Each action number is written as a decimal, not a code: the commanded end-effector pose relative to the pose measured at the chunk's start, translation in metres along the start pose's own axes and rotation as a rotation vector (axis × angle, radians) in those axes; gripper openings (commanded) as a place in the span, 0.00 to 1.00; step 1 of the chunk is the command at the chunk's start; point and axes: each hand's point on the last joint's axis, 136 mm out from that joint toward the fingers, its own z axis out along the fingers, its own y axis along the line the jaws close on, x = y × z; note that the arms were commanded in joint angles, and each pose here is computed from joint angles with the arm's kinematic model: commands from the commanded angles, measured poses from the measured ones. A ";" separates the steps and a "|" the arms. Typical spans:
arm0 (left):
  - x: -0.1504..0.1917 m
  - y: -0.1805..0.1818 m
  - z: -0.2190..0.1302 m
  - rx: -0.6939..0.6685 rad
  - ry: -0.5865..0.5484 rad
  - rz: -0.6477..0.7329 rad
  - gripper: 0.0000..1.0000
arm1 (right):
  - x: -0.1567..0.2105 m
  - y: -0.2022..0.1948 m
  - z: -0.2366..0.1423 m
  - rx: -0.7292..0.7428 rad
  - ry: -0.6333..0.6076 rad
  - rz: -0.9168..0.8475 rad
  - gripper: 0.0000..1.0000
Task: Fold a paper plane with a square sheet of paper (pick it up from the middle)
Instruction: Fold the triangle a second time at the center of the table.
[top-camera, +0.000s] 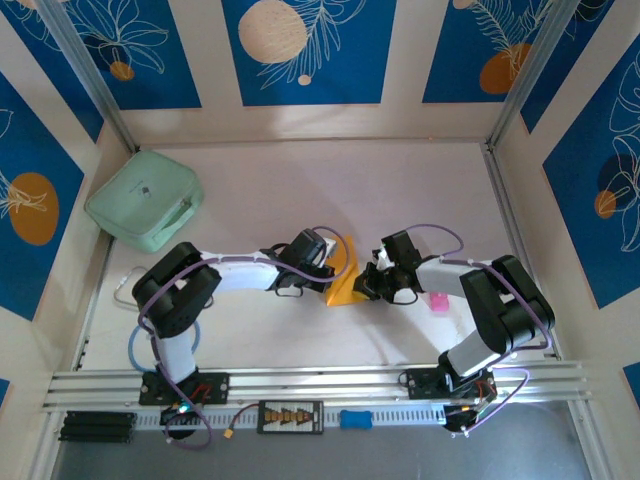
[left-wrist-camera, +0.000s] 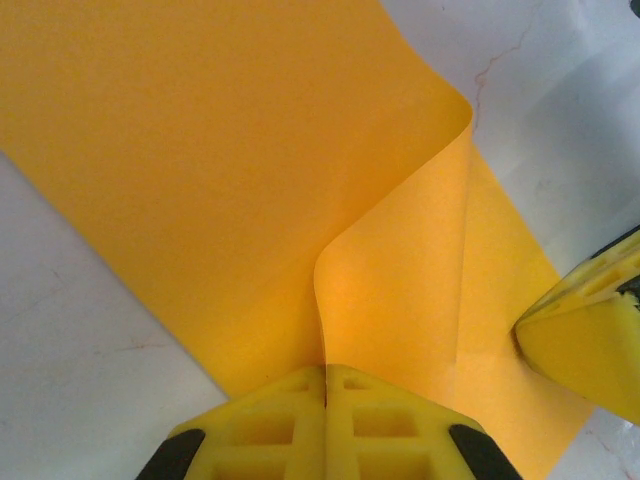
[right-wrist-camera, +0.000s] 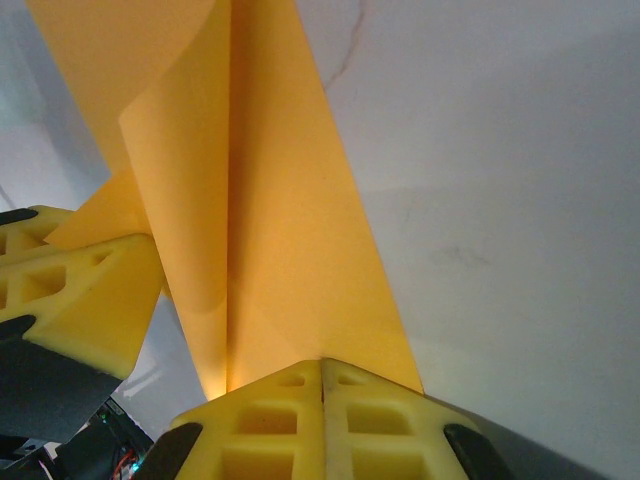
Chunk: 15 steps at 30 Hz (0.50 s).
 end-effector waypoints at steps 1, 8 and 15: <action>0.004 0.007 -0.002 -0.022 0.020 -0.014 0.04 | 0.011 -0.015 0.001 0.063 0.030 0.044 0.06; 0.009 0.009 0.001 -0.020 0.038 -0.016 0.03 | 0.009 -0.006 0.000 0.031 0.025 0.025 0.06; 0.012 0.009 0.004 -0.017 0.045 -0.017 0.02 | 0.005 0.006 -0.005 -0.016 0.006 0.000 0.07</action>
